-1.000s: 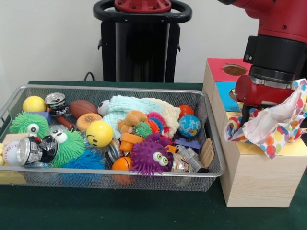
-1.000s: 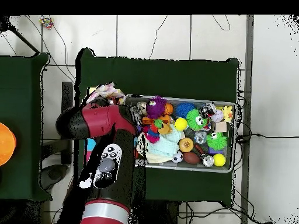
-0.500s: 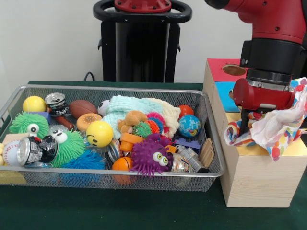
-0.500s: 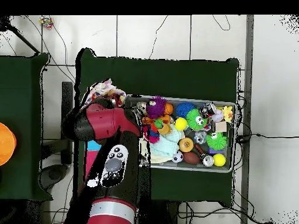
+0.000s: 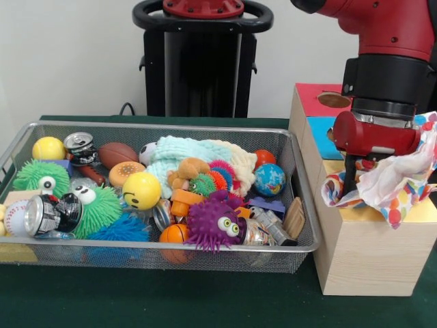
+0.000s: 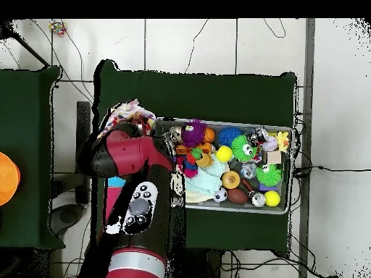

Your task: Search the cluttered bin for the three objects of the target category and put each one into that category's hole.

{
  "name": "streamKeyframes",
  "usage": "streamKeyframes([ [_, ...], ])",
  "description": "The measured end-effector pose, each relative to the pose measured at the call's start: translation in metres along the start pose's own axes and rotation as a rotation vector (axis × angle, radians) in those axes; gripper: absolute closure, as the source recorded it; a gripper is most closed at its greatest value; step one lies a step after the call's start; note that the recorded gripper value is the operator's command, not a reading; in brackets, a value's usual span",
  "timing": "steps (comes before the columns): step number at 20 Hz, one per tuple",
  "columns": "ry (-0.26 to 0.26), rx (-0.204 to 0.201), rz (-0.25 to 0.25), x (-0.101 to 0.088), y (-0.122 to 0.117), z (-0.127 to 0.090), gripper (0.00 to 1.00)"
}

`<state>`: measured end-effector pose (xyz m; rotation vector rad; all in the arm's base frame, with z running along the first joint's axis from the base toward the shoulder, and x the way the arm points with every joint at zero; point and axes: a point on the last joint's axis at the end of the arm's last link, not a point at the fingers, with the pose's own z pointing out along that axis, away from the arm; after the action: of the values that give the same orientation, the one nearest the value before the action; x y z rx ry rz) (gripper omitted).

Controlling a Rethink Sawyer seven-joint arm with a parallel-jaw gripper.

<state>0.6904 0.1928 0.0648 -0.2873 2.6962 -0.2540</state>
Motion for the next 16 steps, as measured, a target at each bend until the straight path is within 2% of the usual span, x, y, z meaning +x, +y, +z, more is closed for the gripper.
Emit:
streamKeyframes([
  [12,-0.021,0.023,-0.024,0.0035,0.0036,-0.0002,0.00],
  [13,-0.028,0.032,-0.025,0.0040,0.0035,-0.0004,1.00],
  [16,-0.031,0.035,-0.027,0.0043,0.0042,-0.0011,1.00],
])
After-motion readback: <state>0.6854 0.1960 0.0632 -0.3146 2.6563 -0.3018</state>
